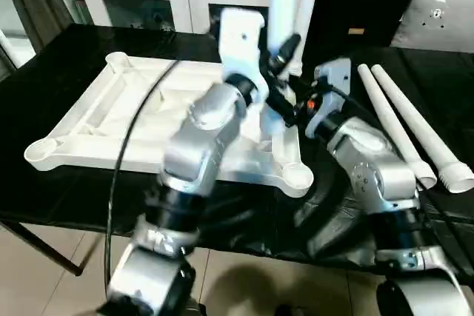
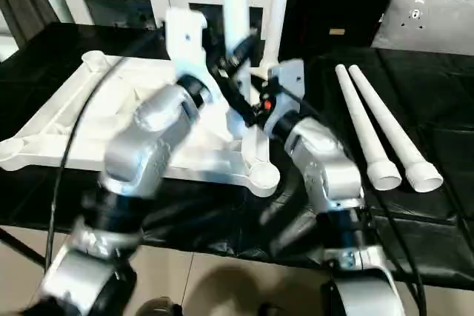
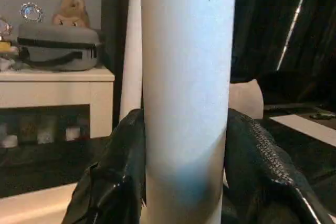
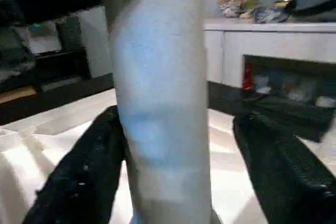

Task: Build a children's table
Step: Pick table leg

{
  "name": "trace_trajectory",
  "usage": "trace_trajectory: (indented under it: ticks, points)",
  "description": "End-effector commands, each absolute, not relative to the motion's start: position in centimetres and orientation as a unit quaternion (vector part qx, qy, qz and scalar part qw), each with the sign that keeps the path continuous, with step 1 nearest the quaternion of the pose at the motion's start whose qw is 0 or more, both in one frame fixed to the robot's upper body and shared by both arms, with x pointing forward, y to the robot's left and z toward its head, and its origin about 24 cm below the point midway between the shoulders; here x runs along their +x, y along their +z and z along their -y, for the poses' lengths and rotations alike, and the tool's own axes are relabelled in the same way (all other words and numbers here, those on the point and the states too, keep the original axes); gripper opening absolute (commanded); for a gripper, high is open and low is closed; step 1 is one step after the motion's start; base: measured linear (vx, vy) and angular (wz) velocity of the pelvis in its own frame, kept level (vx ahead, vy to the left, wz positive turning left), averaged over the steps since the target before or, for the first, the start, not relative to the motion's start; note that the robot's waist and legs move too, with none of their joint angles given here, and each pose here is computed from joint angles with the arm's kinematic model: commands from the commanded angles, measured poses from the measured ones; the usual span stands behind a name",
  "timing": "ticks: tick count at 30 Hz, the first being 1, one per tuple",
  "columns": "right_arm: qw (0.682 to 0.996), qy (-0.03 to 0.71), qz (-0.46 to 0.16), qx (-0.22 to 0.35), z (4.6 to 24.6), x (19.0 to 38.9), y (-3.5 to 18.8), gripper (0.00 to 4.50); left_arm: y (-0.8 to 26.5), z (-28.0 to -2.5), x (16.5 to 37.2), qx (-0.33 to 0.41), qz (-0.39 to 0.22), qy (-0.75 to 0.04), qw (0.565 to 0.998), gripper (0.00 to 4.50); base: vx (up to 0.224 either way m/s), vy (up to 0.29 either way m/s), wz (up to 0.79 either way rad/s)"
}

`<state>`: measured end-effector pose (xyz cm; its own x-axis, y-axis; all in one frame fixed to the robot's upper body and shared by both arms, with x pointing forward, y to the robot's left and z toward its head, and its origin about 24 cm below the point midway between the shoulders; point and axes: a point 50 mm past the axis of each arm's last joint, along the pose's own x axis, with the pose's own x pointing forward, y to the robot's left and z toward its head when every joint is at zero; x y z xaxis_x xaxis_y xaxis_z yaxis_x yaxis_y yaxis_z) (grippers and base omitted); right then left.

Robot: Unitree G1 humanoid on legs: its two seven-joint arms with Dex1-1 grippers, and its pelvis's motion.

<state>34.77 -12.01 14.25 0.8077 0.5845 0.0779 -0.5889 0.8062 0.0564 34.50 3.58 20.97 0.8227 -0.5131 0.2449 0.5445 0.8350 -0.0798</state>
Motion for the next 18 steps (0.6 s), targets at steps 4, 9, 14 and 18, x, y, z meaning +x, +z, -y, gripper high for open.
trace_trajectory:
  ticks: [4,9,14,18]
  points:
    - [0.933,0.346,0.015,0.093,15.4,34.3,15.7,3.66,21.4,-6.9,36.2,-0.070,0.102,-0.254,0.959,1.80,0.000,0.000,0.00]
    - [0.920,0.369,0.025,0.132,17.1,34.1,17.2,3.66,21.6,-7.5,36.5,-0.082,0.087,-0.295,0.948,1.80,0.000,0.000,0.00]
    - [0.907,0.399,0.025,0.135,17.7,33.6,17.8,3.66,21.9,-7.4,36.4,-0.088,0.082,-0.339,0.933,1.80,0.000,0.000,0.00]
    - [0.905,0.404,0.010,0.133,18.1,33.5,17.5,3.66,22.4,-6.8,35.8,-0.122,0.070,-0.407,0.902,1.80,0.000,0.000,0.00]
